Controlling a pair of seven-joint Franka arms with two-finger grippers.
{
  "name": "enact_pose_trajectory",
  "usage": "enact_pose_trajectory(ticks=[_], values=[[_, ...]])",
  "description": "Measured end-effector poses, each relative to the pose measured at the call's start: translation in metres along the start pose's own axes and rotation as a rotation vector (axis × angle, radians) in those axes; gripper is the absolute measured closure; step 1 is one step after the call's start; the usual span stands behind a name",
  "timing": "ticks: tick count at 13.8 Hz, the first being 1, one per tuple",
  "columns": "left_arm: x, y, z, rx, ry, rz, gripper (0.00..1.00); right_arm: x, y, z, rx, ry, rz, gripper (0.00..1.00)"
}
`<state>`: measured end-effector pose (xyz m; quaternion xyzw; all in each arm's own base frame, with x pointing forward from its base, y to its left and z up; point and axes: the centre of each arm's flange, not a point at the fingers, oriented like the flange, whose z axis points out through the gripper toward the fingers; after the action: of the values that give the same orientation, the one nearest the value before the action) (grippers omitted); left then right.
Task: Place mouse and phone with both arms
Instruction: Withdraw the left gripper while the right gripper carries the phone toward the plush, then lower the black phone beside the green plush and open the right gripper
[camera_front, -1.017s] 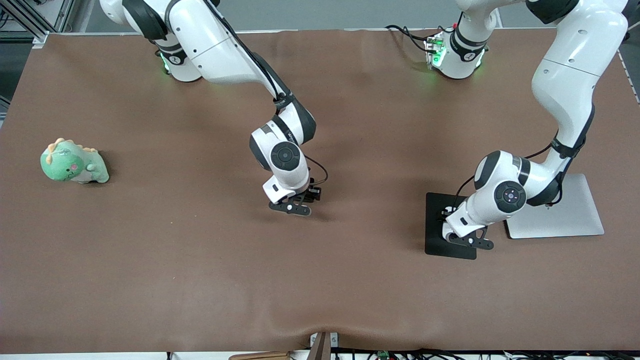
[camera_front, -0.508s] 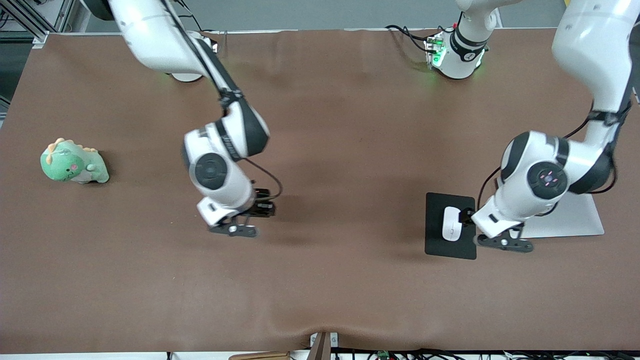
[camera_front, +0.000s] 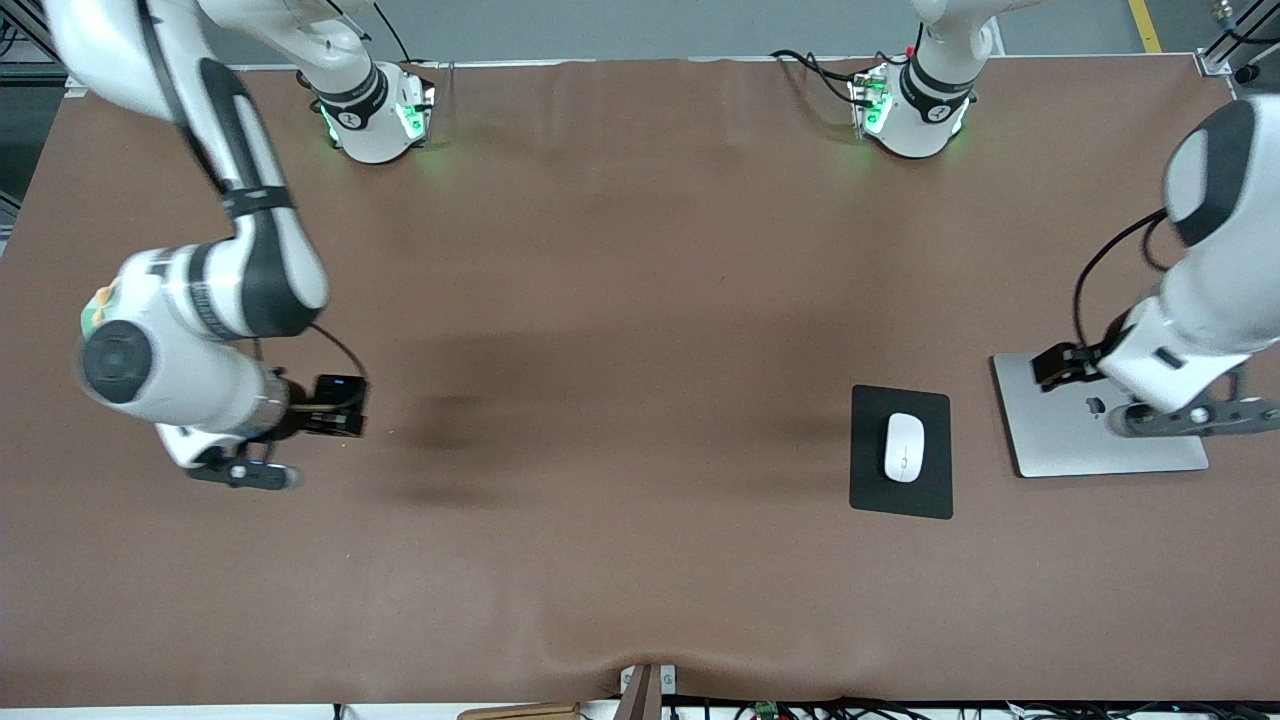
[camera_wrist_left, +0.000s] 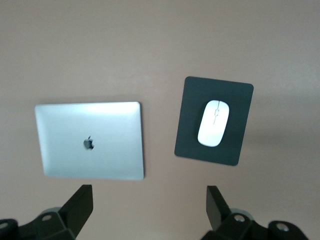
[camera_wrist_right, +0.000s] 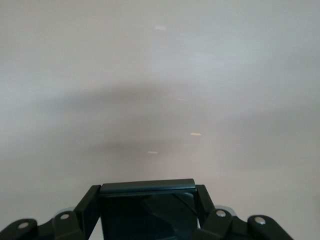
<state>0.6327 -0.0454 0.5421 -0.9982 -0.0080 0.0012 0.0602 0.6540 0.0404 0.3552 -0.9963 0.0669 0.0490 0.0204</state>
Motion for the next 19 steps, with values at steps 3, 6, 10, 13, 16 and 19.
enact_pose_trajectory(ticks=[3,6,10,13,16,19], values=[[-0.024,-0.015,-0.045,-0.004,-0.007,-0.038,0.0,-0.003,0.105,0.017,0.014,-0.045,0.0,0.21],[-0.052,-0.016,-0.083,-0.016,-0.002,-0.028,0.0,-0.013,0.161,0.042,0.004,-0.07,0.015,0.21],[-0.075,-0.035,-0.115,-0.089,0.02,-0.022,0.0,-0.023,0.198,0.091,-0.035,-0.026,0.016,0.21],[-0.091,-0.03,-0.123,-0.078,0.012,-0.018,0.0,-0.034,0.231,0.129,-0.037,-0.024,0.018,0.21],[-0.102,-0.024,-0.119,-0.073,-0.008,-0.011,0.0,-0.039,0.24,0.155,-0.034,-0.054,0.023,0.21],[-0.112,-0.02,-0.111,-0.071,-0.04,-0.004,0.0,-0.04,0.238,0.17,-0.031,-0.075,0.015,0.21]])
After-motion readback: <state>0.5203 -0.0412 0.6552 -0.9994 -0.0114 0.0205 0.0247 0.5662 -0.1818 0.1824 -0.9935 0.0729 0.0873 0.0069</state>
